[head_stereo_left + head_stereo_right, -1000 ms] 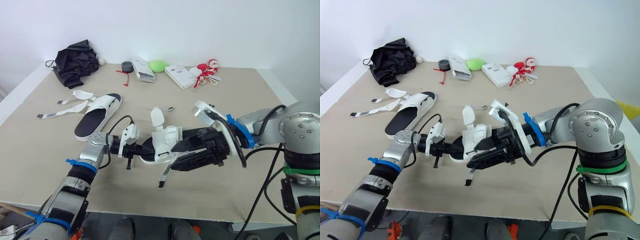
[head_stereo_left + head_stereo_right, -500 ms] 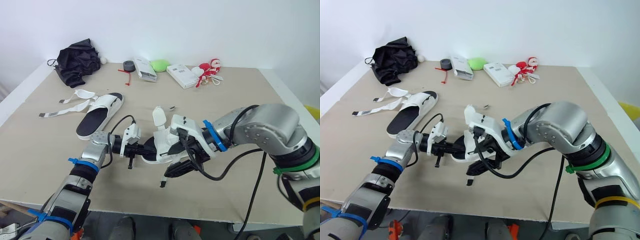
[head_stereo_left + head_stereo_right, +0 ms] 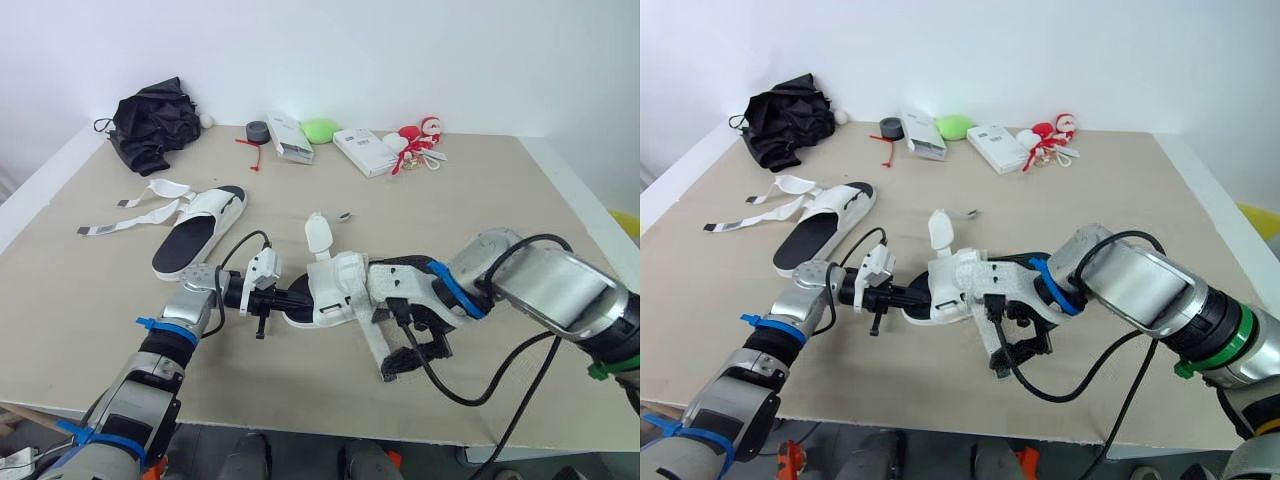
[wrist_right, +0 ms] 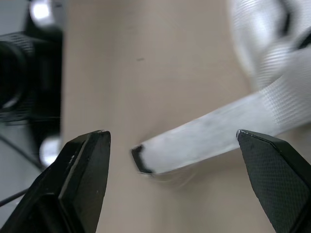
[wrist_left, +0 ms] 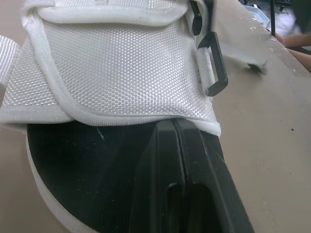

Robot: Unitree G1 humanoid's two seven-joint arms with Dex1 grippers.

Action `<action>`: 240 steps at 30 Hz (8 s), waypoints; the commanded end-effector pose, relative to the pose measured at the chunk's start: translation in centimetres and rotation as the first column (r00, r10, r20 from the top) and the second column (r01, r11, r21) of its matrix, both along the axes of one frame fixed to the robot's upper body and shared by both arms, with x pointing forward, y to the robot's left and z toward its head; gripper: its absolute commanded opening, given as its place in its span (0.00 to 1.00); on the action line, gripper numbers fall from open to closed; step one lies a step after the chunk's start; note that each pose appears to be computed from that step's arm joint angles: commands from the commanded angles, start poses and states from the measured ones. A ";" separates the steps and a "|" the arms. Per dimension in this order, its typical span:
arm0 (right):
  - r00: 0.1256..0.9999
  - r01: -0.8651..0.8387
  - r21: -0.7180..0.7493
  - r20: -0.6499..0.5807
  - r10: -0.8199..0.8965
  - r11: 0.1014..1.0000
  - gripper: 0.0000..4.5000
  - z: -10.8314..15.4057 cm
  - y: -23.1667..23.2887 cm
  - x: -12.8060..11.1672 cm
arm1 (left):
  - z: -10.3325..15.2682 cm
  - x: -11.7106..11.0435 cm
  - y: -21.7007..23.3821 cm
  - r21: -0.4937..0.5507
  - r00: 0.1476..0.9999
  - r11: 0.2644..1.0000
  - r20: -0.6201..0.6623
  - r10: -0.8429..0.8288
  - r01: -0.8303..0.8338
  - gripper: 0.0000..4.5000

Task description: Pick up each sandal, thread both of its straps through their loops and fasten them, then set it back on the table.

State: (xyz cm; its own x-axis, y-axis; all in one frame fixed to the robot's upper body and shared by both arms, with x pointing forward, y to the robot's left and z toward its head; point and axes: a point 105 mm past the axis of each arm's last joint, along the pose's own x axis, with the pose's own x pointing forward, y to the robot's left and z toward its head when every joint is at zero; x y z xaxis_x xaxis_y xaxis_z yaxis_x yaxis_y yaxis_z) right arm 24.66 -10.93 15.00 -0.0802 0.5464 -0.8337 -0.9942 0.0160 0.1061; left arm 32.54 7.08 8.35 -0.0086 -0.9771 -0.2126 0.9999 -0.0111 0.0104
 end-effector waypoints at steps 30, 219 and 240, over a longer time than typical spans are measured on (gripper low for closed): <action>0.844 0.480 0.166 -0.354 -0.402 0.861 0.99 -1.7 -1.4 -1.9 | -5.9 -2.2 2.5 0.185 0.980 0.981 -0.177 0.093 -0.060 0.00; 0.741 0.494 0.090 -0.565 -0.364 0.865 0.01 0.7 1.2 4.5 | -7.0 -3.4 1.9 0.163 0.967 0.981 -0.214 0.138 -0.104 0.00; 0.815 0.392 0.215 -0.532 -0.230 0.895 0.01 2.0 2.0 3.3 | -7.1 -3.4 1.8 0.162 0.967 0.982 -0.216 0.135 -0.100 0.00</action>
